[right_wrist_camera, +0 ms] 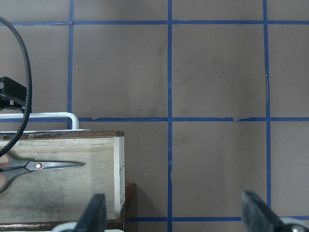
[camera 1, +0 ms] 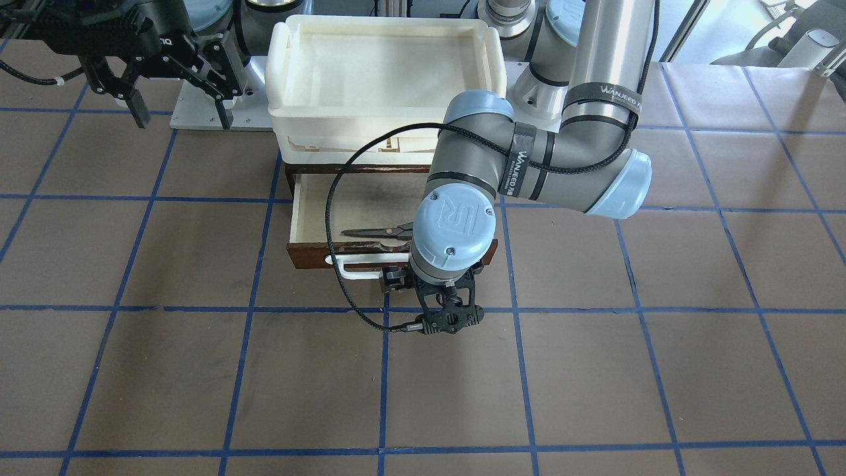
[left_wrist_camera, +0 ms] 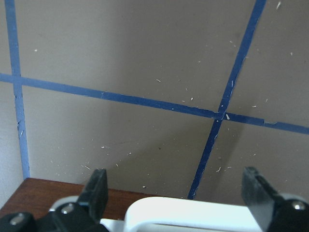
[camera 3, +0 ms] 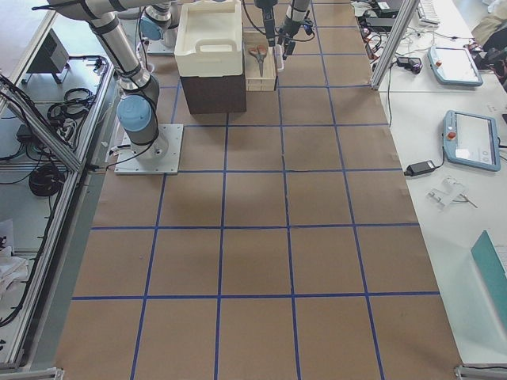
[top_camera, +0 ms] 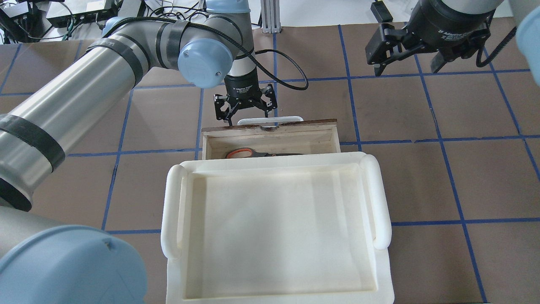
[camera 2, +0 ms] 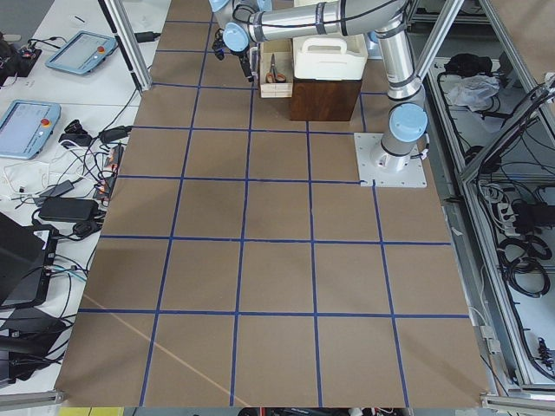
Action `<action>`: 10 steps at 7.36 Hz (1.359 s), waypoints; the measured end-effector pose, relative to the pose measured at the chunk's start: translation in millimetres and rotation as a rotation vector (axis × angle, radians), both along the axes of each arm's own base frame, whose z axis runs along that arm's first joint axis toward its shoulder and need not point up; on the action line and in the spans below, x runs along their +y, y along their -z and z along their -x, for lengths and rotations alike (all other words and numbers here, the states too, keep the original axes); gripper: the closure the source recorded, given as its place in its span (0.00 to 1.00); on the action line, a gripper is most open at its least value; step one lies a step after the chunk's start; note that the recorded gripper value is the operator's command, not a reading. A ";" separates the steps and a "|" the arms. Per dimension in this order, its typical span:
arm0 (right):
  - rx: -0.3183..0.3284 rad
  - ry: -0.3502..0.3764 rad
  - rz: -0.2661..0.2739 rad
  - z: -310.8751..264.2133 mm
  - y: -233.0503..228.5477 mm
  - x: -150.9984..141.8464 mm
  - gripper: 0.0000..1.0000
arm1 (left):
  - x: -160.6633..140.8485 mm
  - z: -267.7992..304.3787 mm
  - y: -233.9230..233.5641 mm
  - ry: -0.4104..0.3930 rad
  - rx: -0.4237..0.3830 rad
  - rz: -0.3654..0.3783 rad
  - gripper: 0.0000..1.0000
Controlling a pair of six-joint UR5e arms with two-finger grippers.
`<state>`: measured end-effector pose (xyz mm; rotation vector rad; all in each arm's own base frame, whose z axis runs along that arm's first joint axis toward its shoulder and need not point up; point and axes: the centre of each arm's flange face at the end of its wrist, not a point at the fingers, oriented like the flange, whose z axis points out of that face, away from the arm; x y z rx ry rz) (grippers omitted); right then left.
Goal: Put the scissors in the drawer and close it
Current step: 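Push the drawer closed with the left gripper, away from the robot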
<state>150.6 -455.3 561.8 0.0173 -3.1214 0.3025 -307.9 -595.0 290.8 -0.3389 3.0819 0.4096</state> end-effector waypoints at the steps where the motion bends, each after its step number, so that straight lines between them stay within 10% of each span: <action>1: 0.000 0.000 0.000 0.0 0.1 -0.1 0.00 | 1.3 -0.6 0.2 -0.012 -0.006 -0.008 0.00; 10: 0.000 0.000 -0.001 0.0 0.3 0.0 0.00 | 23.7 -5.2 4.5 -0.020 -0.050 -0.138 0.00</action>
